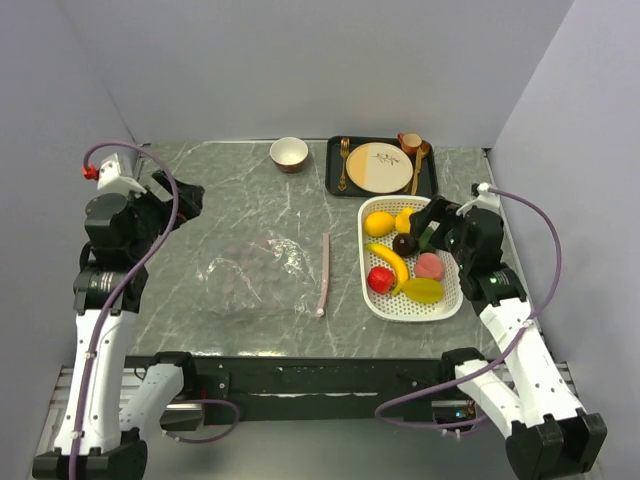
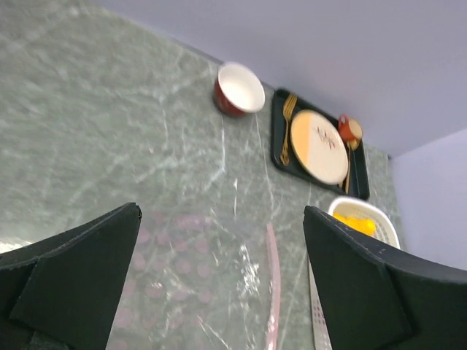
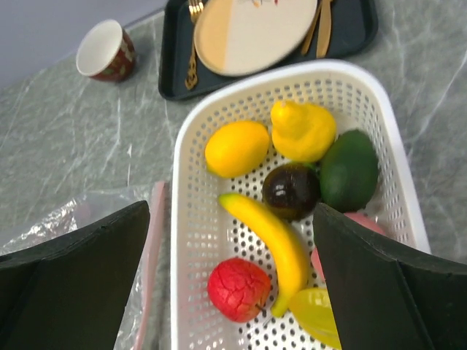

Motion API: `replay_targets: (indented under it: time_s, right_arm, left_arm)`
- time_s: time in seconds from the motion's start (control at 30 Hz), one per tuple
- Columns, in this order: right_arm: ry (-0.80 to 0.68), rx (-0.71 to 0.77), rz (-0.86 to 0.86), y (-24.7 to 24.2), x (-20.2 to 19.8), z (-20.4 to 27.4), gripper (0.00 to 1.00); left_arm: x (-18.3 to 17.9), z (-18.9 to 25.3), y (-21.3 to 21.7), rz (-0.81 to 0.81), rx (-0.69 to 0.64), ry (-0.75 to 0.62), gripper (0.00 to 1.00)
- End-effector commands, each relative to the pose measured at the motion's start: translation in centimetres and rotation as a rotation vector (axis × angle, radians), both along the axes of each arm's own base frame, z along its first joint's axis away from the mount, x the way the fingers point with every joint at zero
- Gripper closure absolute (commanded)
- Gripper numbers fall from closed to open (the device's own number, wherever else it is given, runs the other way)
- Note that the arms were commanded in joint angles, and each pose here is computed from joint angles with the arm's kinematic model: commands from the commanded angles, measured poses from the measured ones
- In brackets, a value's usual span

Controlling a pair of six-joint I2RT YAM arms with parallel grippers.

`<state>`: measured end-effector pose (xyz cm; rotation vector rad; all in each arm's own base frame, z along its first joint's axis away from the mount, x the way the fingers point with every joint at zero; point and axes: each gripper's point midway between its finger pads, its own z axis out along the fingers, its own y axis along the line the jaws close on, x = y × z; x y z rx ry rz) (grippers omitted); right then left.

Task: Place the food in the zip-top bag and seal the zipper
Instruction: Pick up the zipper food storage bag at the center of the board.

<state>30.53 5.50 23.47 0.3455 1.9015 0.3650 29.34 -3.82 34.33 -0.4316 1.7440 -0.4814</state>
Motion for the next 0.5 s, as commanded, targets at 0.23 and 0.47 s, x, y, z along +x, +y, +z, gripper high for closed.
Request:
replay_targets:
  time_s: [0.23,0.47]
  right_arm:
    - [0.104,0.022,0.074,1.3,-1.3,-2.4,0.0]
    - [0.155,0.0,0.074,1.1,-1.1,-3.0,0.0]
  left_arm:
    - [-3.2,-0.9,-8.3,-0.497,-0.167,-0.046,0.01]
    - [-2.4,-4.8,-12.1,-0.439,0.022,0.152,0.01]
